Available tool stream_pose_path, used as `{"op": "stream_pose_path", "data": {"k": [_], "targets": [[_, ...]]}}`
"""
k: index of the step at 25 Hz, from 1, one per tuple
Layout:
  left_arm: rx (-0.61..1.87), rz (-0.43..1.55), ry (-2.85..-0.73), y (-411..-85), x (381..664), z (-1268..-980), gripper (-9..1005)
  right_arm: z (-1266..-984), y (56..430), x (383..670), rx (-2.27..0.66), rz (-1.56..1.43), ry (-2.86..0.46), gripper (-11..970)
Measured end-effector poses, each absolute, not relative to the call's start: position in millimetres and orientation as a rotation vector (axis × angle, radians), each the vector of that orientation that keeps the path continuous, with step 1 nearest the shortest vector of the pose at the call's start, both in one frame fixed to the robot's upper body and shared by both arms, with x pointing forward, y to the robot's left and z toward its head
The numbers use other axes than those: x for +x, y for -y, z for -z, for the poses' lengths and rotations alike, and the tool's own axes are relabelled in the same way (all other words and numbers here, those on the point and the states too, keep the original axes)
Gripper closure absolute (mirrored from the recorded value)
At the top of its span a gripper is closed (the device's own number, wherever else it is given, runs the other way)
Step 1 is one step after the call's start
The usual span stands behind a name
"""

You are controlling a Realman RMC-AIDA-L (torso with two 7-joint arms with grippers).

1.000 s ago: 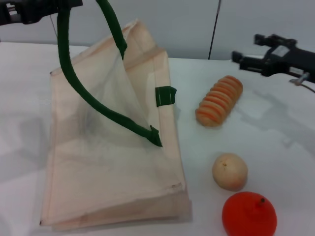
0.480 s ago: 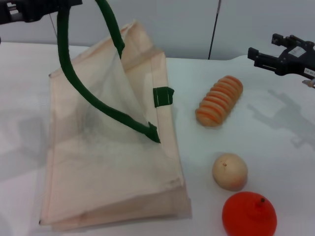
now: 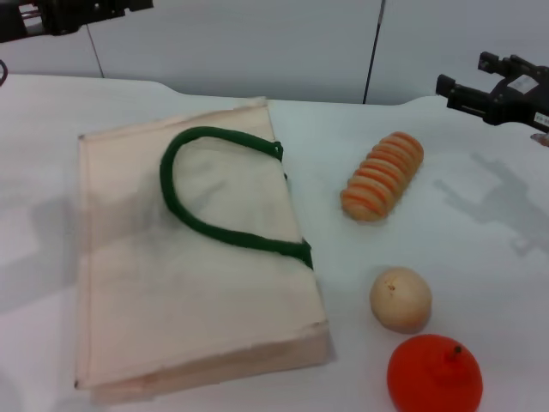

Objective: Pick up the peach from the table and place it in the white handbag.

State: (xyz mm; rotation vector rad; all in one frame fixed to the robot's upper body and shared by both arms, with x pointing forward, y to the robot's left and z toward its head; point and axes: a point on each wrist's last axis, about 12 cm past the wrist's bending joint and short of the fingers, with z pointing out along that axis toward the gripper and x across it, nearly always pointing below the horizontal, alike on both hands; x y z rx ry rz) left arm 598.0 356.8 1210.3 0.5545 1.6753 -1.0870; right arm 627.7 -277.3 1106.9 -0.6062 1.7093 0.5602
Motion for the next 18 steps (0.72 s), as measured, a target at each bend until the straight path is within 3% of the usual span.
{"op": "stream_pose_path", "data": {"k": [8,16,18], "targets": [[0.521,1.062,-1.664,-354,602,-1208,359,-1105,278,627,-0.582,-0.562,-1.709,65],[0.516,0.852,-1.392,-344,598,-1193,162,-1098,283,624,-0.514,-0.537,-1.689,65],[0.485,0.771,-1.326,-341,593,-1183,158,-1094,286,622,-0.492,-0.514,-1.672,65]]}}
